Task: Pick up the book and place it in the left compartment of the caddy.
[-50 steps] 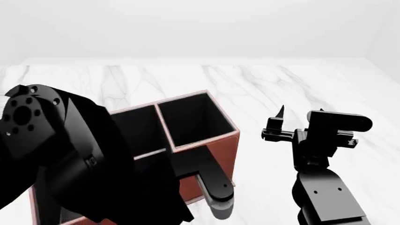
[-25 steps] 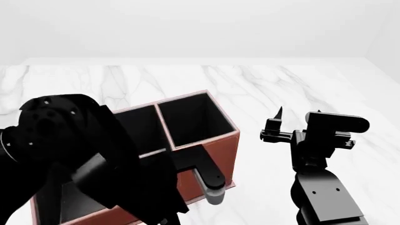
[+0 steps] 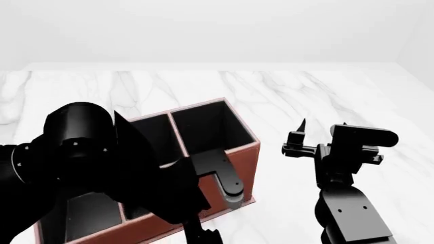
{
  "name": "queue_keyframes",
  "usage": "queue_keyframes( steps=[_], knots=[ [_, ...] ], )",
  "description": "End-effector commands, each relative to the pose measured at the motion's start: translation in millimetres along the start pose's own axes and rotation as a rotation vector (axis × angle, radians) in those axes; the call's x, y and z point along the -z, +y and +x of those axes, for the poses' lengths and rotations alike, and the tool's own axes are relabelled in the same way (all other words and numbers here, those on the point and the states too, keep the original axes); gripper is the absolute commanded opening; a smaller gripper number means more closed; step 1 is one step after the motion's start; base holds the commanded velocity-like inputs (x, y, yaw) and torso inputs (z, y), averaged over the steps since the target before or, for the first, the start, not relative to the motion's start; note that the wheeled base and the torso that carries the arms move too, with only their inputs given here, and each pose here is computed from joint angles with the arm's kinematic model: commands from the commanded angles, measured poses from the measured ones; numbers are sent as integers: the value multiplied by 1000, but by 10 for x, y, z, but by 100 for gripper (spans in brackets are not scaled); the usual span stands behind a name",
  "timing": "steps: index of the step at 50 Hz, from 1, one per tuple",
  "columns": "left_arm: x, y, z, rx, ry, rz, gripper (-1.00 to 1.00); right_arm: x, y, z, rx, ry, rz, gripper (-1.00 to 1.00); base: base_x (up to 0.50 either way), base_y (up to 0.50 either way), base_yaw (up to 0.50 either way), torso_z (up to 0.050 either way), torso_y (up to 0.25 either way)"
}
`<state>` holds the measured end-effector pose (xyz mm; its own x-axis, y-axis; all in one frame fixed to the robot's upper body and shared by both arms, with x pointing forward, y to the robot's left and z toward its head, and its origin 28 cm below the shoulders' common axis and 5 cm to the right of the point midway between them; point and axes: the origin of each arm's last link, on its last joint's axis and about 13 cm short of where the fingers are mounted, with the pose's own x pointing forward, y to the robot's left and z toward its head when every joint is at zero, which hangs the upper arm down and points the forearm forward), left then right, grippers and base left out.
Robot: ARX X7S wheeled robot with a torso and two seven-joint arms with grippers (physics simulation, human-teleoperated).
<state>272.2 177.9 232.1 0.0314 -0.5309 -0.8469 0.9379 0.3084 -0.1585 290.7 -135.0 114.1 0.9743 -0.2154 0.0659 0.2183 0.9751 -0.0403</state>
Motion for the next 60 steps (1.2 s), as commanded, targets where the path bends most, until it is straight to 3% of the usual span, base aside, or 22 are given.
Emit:
queue_keyframes(
  steps=[1, 13, 36, 60],
  knots=[
    [-30, 84, 29, 19, -58, 118, 100, 7, 3, 2, -1, 2, 1, 100, 0, 0, 0, 0, 0],
    [-72, 16, 0, 77, -48, 132, 100, -9, 0, 3, -1, -2, 4, 100, 0, 0, 0, 0, 0],
    [-151, -65, 294, 207, -26, 186, 100, -18, 9, 21, -3, 2, 4, 100, 0, 0, 0, 0, 0],
    [-171, 121, 551, 267, -20, 185, 100, -17, 12, 24, -6, 3, 13, 100, 0, 0, 0, 0, 0]
  ],
)
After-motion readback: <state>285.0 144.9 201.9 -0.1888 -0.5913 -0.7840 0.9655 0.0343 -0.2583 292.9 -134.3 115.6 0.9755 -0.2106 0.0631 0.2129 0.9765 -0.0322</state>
